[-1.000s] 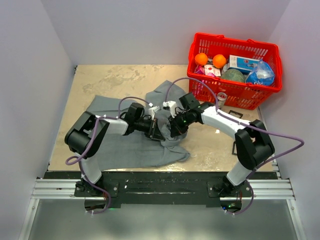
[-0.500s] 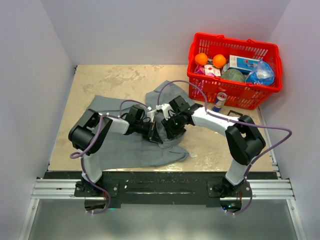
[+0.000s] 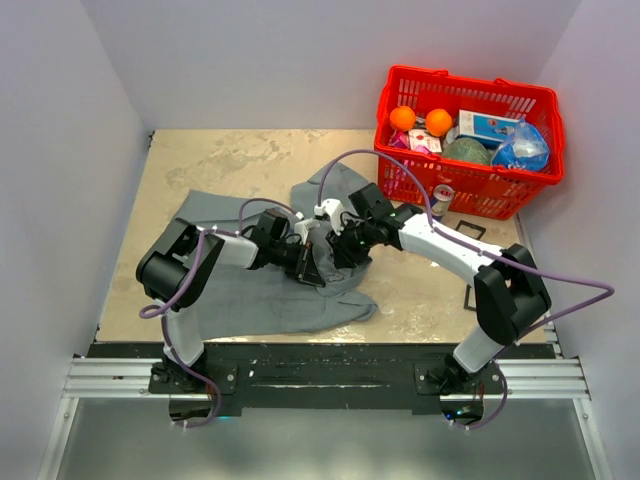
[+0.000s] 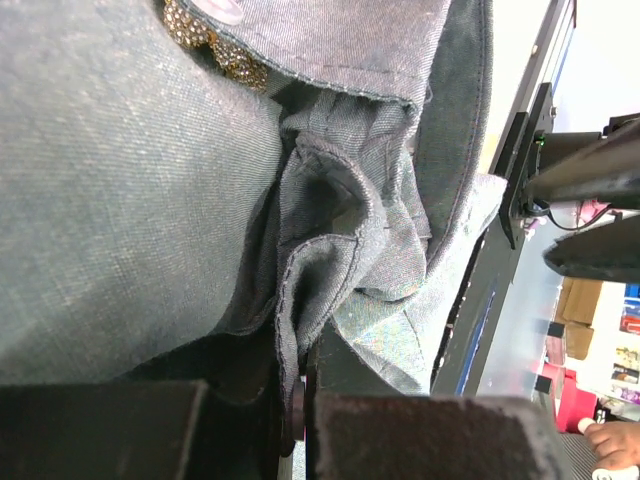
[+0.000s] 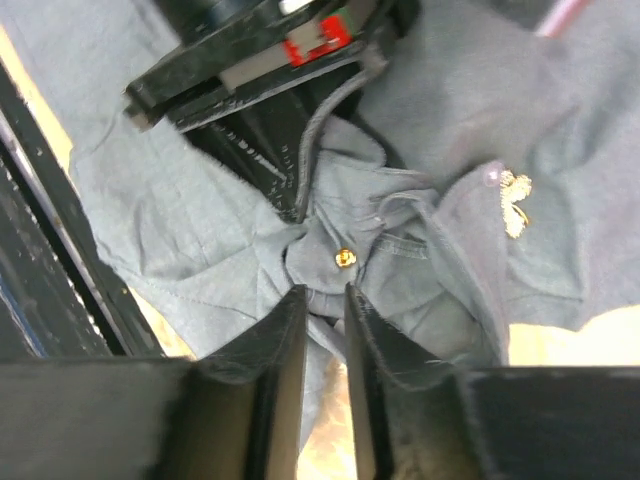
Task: Remove the brooch from the garment
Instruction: Remove the brooch from the clothes.
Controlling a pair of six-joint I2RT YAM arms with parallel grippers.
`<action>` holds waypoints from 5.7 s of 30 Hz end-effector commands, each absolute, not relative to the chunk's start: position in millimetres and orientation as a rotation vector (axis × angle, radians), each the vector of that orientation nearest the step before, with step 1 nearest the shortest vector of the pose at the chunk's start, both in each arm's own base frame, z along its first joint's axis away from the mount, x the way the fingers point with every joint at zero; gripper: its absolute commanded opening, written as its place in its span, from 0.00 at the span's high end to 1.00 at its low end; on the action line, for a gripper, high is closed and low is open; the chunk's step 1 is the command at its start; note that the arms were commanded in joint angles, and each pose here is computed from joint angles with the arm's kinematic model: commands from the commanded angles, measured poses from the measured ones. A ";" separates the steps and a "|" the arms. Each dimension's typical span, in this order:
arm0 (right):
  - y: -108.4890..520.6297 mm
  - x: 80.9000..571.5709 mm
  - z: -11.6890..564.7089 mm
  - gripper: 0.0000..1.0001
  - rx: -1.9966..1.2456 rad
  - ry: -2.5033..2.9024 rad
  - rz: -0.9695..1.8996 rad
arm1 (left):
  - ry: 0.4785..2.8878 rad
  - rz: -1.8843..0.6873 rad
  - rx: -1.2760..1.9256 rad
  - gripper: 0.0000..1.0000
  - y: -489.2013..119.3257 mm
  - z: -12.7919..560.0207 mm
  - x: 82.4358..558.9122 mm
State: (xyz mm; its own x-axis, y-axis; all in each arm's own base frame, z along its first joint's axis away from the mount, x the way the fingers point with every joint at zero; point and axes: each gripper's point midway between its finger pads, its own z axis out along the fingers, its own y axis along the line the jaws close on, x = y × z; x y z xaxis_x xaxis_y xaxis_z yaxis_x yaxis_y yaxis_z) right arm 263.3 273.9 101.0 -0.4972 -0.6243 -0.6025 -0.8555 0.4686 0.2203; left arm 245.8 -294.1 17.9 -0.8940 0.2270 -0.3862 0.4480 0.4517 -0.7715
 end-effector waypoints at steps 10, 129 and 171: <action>288.7 260.6 87.3 0.84 -1.726 1.879 0.788 | 2.402 -1.290 0.681 1.00 -285.7 18.8 260.1; 264.6 208.3 106.8 0.68 -2.145 1.509 0.680 | 2.113 -1.904 0.851 1.00 -314.7 88.8 250.9; 270.9 202.7 74.0 0.68 -2.350 1.361 0.813 | 2.045 -1.977 0.916 1.00 -314.2 108.2 245.6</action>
State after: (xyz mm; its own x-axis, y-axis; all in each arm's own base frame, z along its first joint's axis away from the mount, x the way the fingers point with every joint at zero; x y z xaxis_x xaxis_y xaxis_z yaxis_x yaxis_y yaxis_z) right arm 197.6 265.0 71.8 0.3638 -0.7093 -0.6038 -0.8697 -0.4908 0.0526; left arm 242.1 -313.3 78.9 -0.8457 0.3236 -0.4243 0.4563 0.0264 -0.8894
